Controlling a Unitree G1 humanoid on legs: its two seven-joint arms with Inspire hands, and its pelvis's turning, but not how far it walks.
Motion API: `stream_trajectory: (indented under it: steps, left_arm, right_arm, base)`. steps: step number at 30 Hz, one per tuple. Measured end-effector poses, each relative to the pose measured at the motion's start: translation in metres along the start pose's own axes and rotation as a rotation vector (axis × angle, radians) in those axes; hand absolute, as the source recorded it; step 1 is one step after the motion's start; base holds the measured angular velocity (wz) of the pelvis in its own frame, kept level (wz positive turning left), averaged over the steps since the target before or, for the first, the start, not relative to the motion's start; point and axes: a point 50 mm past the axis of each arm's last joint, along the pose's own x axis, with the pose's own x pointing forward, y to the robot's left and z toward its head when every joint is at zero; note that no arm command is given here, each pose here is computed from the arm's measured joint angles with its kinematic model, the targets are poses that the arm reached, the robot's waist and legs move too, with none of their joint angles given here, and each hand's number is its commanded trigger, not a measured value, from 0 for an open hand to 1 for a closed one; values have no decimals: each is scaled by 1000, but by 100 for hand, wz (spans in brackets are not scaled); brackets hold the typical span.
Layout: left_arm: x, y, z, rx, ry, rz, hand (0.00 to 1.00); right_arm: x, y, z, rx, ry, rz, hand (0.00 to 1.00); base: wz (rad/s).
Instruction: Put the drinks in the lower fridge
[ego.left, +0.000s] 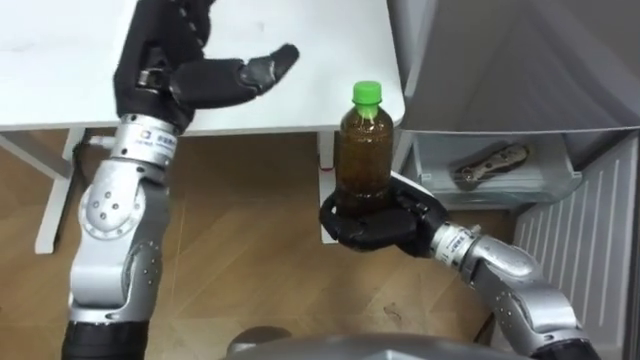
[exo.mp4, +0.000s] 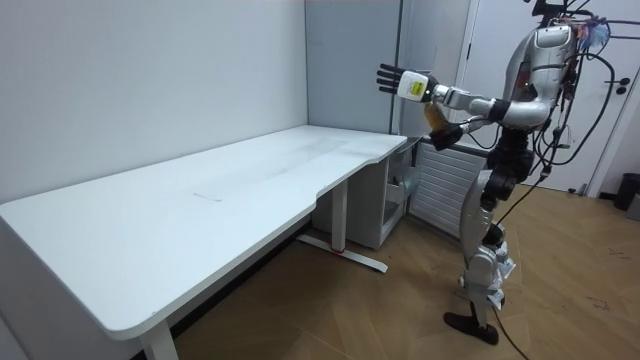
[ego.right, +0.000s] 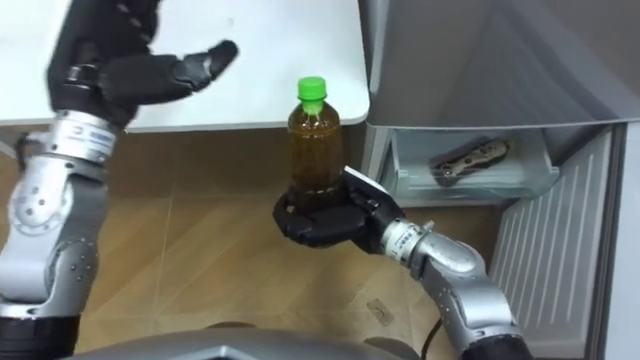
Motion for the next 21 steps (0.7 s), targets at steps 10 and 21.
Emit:
stream_trajectory:
  steps: [10,21]
  left_arm:
    - [-22,84,0,76,-42,635,0]
    - [-96,119,-80,85,381,1080,0]
  right_arm:
    - [-19,-15,-5,13,6,-124,100]
    - [-15,-11,-11,46,10,-188,100]
  base:
    - [-2]
    - [4]
